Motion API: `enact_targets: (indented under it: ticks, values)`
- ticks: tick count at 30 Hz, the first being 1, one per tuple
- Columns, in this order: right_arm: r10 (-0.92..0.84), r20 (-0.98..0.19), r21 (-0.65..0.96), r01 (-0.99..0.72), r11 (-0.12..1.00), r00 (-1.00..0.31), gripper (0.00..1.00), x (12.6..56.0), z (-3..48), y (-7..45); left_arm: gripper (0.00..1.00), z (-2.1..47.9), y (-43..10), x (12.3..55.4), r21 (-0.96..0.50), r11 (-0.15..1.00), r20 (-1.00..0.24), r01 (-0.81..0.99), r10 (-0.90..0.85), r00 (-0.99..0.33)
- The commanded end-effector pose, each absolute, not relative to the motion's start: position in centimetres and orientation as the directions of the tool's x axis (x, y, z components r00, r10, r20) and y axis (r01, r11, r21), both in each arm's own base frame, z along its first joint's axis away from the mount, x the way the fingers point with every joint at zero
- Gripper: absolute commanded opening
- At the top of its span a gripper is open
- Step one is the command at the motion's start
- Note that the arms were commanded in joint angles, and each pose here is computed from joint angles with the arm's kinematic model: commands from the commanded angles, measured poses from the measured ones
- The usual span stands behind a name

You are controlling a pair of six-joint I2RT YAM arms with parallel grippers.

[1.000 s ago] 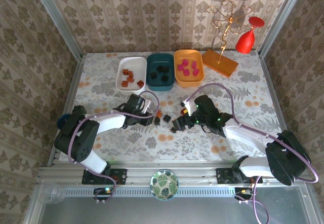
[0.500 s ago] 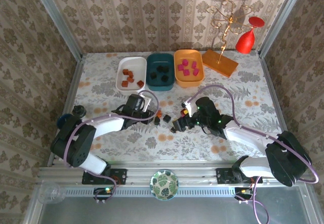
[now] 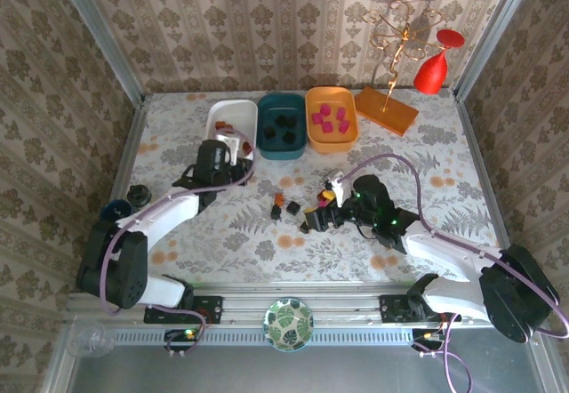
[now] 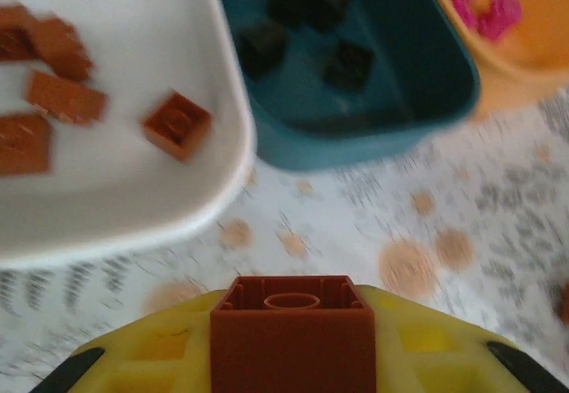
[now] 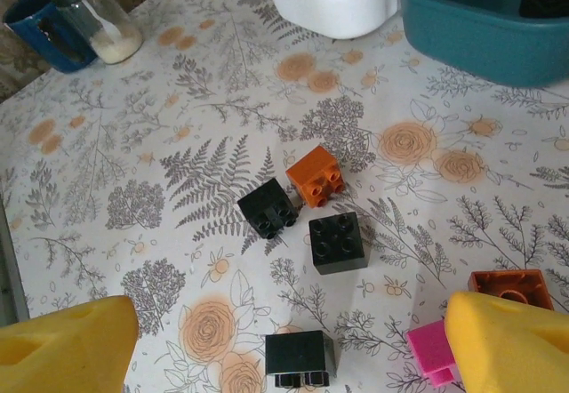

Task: Sort the legos into containers by color
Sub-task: Place the lego in the container.

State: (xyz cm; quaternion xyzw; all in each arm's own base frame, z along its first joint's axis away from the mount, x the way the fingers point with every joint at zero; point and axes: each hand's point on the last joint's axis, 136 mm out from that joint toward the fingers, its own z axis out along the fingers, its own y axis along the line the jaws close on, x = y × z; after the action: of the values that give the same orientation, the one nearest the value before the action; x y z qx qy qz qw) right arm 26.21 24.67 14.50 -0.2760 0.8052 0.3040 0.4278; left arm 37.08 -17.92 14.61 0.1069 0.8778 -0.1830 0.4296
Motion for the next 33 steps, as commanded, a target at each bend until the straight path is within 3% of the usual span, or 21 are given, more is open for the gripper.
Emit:
enact_targets:
  ticks: [1, 18, 27, 33]
  values:
    - [-0.139, -0.888, 0.245, -0.708, 0.662, -0.438, 0.91, 26.3, 16.0, 24.7, 0.33, 16.1, -16.7, 39.6, -0.272, 0.918, -0.794, 0.288, -0.045, -0.606]
    - [-0.006, -0.946, 0.191, -0.570, 0.799, -0.324, 0.93, 30.5, 19.2, 23.2, 0.33, 13.0, -15.1, 50.3, -0.291, 0.937, -0.743, 0.194, -0.093, -0.663]
    - [0.014, -0.968, 0.159, -0.570, 0.806, -0.249, 0.93, 35.4, 21.8, 26.5, 0.33, 10.2, -15.6, 53.6, -0.260, 0.949, -0.697, 0.181, -0.055, -0.715]
    - [0.014, -0.963, 0.172, -0.576, 0.799, -0.267, 0.93, 37.9, 22.2, 29.0, 0.37, 9.2, -15.9, 55.6, -0.242, 0.953, -0.673, 0.184, -0.028, -0.739]
